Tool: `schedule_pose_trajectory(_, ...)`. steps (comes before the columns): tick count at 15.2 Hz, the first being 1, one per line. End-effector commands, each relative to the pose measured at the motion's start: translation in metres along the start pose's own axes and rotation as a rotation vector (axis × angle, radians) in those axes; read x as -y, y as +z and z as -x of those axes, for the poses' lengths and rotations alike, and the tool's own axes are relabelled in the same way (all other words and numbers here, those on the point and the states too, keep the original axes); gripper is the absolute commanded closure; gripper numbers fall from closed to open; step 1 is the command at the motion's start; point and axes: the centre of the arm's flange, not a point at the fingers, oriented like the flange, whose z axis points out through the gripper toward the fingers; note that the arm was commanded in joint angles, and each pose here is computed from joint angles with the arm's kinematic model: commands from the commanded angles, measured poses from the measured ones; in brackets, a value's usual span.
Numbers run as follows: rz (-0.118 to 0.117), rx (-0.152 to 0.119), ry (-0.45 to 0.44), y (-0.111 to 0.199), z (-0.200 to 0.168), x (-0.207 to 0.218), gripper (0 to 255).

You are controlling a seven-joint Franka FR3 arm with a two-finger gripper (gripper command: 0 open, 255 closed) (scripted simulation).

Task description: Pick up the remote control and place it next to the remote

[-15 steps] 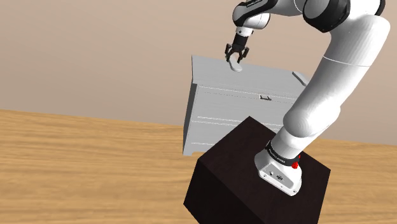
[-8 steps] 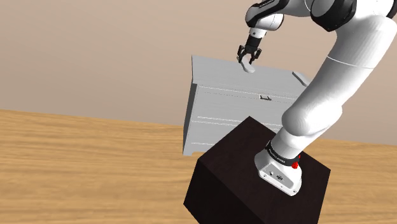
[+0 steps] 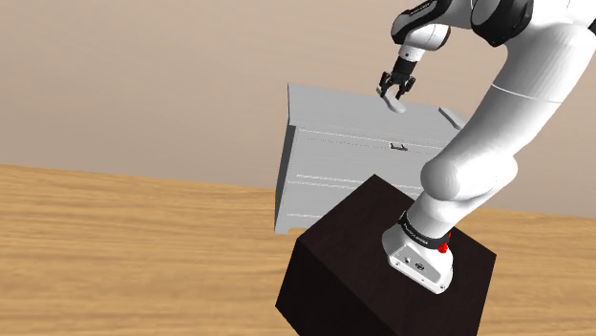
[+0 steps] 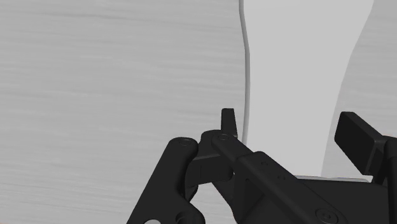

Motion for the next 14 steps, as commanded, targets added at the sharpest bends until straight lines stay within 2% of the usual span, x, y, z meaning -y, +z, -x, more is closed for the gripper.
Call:
schedule_pose_trajectory(1,0.0,0.0,-0.001,-0.001,0.002,-0.027,255)
schedule_pose_trajectory(14,0.0,0.0,-0.001,-0.005,0.016,-0.198,255)
